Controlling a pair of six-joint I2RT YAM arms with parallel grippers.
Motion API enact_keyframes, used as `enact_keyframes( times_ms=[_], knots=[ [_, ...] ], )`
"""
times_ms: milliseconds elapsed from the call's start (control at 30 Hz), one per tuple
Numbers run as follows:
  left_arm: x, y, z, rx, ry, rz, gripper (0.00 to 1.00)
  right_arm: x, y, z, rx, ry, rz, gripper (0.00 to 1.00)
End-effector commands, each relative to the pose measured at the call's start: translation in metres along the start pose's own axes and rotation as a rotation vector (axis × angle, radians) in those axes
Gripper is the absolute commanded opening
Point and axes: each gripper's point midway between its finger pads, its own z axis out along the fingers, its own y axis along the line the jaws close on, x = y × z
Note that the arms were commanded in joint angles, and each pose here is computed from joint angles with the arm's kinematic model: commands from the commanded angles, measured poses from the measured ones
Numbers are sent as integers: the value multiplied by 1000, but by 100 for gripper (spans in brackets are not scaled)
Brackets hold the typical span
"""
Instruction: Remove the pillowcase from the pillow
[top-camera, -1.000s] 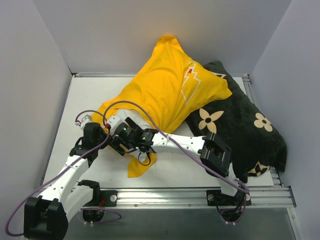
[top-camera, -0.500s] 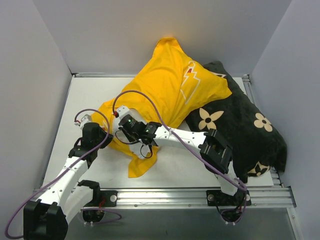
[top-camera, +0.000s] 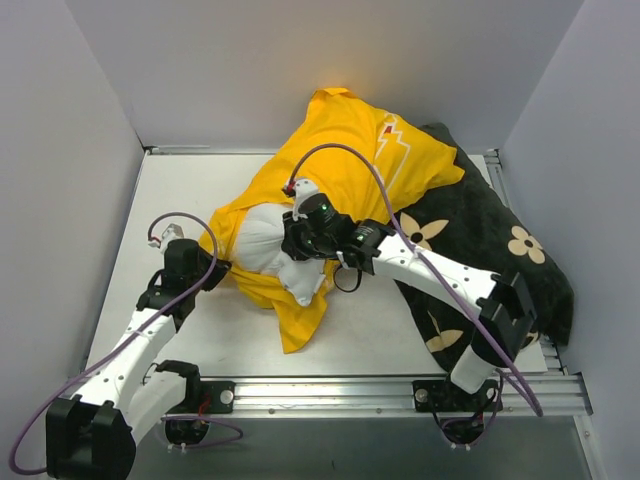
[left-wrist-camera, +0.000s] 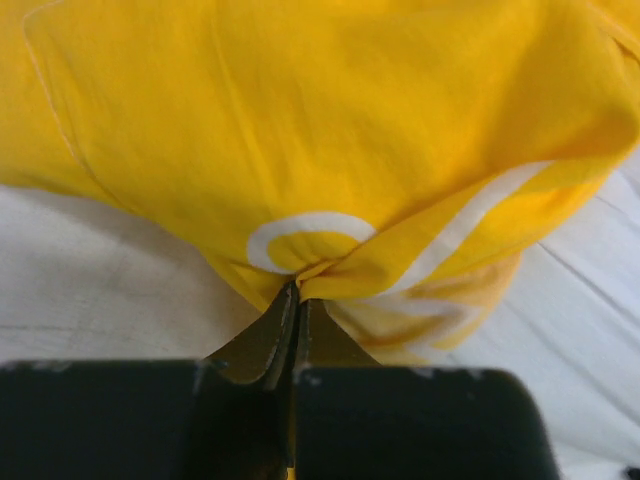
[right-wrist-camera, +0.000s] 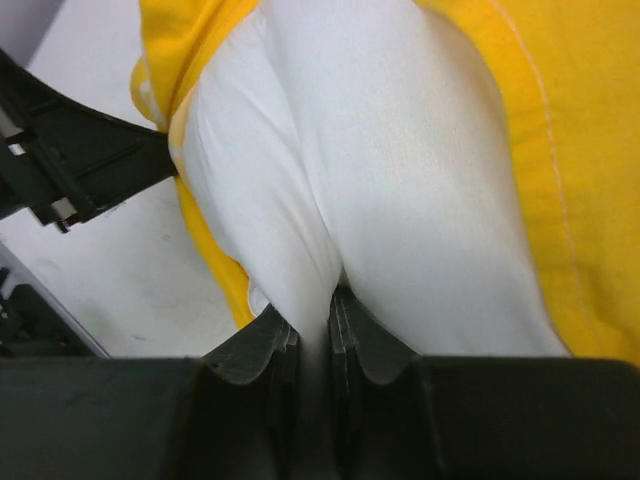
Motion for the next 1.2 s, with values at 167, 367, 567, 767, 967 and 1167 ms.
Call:
enact_keyframes(
  times_ms=[167,367,567,767,967,1167],
  knots=[
    [-36,83,13,-398,-132,-45,0,-53,-19,-98,-80,-255,109,0],
    [-60,92,20,-434,-155,-102,0,-43,-22,-126,-120,-279,130,0],
    [-68,92,29,-466,-146,-106,0,-37,-22,-141,-133,-296,137,0],
    [-60,80,37,-388,-100,-98,0,-35,-12,-140,-154,-256,81,0],
    [-51,77,32,-325,-90,-96,0,-25,43,-99,-152,-181,-155,23],
    [-44,72,25,-271,-70,-81,0,-18,95,-49,-157,-210,-418,71]
  ],
)
